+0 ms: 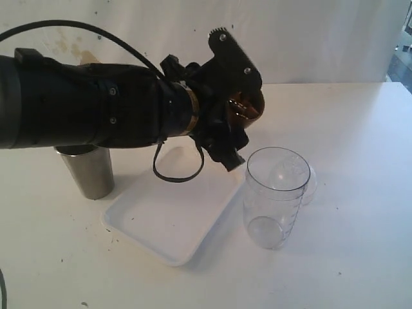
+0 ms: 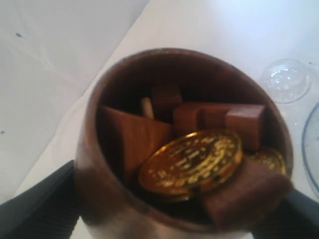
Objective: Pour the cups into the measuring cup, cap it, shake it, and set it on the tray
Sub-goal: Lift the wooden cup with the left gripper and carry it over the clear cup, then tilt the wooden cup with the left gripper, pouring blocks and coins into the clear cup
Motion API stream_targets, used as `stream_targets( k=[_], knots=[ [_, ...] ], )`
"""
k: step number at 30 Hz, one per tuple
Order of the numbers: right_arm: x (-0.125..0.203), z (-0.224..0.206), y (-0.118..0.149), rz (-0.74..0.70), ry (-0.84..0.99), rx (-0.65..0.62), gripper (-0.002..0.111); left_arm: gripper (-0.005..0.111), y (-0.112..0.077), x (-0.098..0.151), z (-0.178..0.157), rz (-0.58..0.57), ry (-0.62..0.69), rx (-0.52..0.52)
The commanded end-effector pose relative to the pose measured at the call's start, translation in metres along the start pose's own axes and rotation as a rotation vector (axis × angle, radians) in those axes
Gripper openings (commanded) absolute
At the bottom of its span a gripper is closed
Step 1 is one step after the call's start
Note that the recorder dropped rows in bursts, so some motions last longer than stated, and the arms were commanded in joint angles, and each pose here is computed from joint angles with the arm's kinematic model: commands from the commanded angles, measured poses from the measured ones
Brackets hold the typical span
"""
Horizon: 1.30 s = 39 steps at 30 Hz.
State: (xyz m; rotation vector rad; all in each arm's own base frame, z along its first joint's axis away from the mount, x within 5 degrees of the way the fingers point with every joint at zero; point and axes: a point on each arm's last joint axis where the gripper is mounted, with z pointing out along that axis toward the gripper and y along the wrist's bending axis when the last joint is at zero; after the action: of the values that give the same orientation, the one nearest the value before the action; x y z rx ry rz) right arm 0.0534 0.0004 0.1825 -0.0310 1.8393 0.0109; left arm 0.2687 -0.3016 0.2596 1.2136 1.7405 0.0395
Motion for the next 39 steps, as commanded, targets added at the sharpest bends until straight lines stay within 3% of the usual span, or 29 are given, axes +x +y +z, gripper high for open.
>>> stream_targets(
  k=[1, 10, 21, 27, 34, 39],
  knots=[
    [0.001, 0.000, 0.000, -0.007, -0.007, 0.007, 0.000, 0.000, -0.012, -0.013, -0.006, 0.130, -0.045, 0.017],
    [0.001, 0.000, 0.000, -0.007, -0.007, 0.007, 0.000, 0.000, -0.016, -0.008, 0.003, 0.234, -0.024, 0.003],
    [0.001, 0.000, 0.000, -0.007, -0.007, 0.007, 0.000, 0.000, -0.005, -0.016, -0.001, 0.214, 0.008, -0.066],
    [0.001, 0.000, 0.000, -0.007, -0.007, 0.007, 0.000, 0.000, -0.019, -0.025, -0.003, 0.383, -0.051, -0.024],
    [0.001, 0.000, 0.000, -0.007, -0.007, 0.007, 0.000, 0.000, -0.020, -0.025, -0.004, 0.448, -0.041, -0.032],
    [0.001, 0.000, 0.000, -0.007, -0.007, 0.007, 0.000, 0.000, -0.028, -0.030, -0.007, 0.621, -0.072, -0.017]
  ],
)
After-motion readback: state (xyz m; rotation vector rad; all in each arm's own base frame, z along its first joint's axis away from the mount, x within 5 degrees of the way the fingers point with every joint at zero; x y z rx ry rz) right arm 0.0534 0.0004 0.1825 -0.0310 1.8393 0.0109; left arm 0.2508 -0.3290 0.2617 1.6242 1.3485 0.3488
